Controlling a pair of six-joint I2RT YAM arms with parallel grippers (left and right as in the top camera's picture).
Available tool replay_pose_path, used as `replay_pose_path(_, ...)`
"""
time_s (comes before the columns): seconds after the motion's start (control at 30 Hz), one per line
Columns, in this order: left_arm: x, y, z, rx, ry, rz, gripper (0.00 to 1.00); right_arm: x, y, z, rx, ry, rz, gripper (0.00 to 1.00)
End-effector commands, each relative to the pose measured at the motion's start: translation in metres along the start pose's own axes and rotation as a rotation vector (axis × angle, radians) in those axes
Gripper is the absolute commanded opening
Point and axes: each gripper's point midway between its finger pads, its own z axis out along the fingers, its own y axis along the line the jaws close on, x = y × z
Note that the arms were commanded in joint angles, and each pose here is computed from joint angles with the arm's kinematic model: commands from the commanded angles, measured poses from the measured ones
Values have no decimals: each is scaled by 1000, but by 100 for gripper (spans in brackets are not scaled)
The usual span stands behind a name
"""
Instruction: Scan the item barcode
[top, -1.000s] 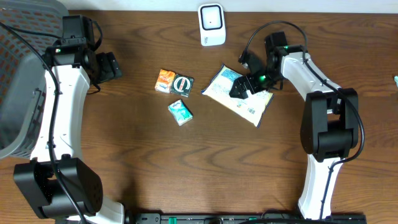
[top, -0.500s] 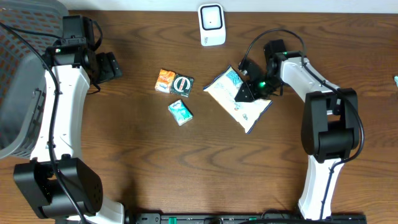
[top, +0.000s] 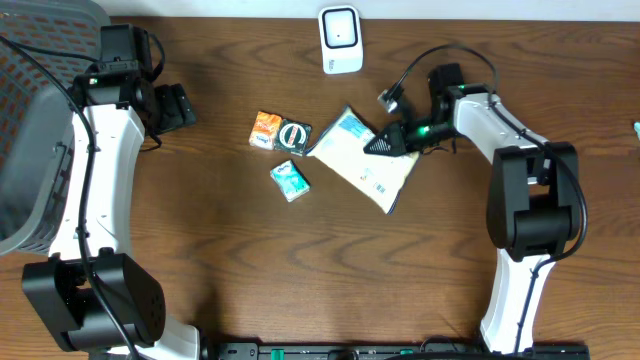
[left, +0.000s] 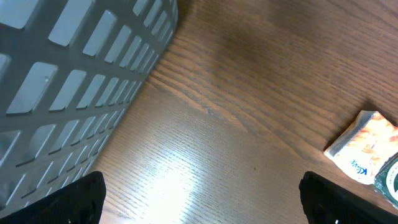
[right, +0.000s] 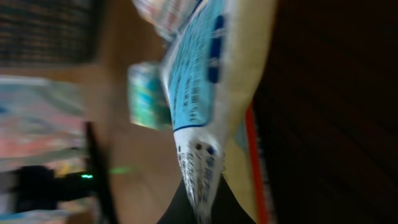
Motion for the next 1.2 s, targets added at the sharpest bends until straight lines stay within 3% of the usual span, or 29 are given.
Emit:
replay_pose_path(0.0,3,1,5,-3,17,10,98,-31,58,-35,-352,-161,-50,1)
replay_pose_path(0.1,3,1,5,-3,17,10,97,-36,66,-48,-396,-193,-63,1)
replay_pose_path(0.27,3,1,5,-3,17,10,98,-31,37,-41,-231,-152,17,1)
replay_pose_path(0.5,3,1,5,-3,17,10,97,-29,37,-36,-219,-138,27,1)
replay_pose_path(0.9,3,1,5,-3,17,10,98,-36,72,-49,-439,-170,51,1)
replay_pose_path(1.17,3,1,5,-3,17,10,97,-38,78,-52,-473,-178,37,1)
